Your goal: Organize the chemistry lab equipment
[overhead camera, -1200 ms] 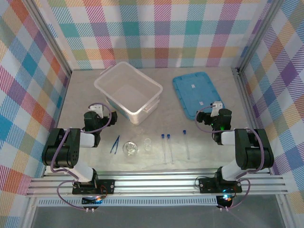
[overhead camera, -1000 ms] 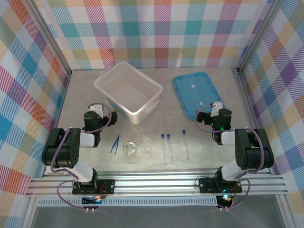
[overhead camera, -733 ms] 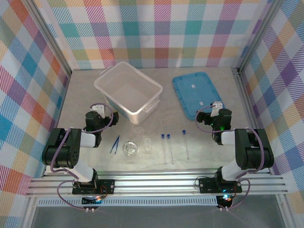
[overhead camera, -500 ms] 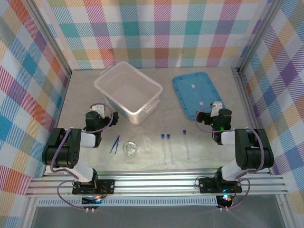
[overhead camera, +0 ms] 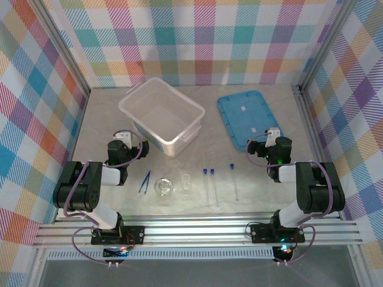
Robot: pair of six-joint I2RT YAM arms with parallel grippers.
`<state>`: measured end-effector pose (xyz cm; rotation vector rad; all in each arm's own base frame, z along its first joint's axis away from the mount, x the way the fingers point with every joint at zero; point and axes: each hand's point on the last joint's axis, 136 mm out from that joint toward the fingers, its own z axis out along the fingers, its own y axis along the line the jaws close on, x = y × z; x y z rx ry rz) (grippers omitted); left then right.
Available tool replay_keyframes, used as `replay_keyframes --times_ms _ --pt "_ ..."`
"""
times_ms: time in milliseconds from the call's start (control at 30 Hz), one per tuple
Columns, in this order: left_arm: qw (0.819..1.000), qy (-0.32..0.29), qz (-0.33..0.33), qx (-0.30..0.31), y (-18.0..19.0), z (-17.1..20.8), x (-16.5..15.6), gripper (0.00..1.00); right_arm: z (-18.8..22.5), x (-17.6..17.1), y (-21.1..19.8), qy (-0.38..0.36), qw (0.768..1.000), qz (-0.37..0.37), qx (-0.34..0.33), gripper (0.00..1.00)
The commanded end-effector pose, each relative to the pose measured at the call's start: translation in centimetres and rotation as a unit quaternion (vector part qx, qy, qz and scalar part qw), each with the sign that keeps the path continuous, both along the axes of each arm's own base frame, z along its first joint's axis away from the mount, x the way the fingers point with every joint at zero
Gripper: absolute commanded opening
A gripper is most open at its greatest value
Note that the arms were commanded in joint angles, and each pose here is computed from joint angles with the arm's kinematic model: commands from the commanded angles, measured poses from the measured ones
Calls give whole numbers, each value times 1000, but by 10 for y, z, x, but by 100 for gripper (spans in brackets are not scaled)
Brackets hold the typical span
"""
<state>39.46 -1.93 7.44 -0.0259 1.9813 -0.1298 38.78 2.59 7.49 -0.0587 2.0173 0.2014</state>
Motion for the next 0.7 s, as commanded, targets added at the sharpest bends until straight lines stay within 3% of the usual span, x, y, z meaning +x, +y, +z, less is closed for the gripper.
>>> replay_keyframes --times_ms 0,100,300,567,667 --pt "999 -25 29 -4 10 11 2 100 17 9 2 -31 999 9 1 99" --pt "998 -31 54 -3 19 16 0 100 21 12 -3 -22 1000 -8 -3 99" --pt "987 -99 129 3 40 37 -28 100 43 9 -12 -5 998 -58 -31 99" --pt "994 -79 79 11 23 40 -18 100 58 3 -7 -9 997 -63 -36 99" --pt "993 -71 92 13 27 46 -17 100 63 3 -8 -8 997 -76 -31 99"
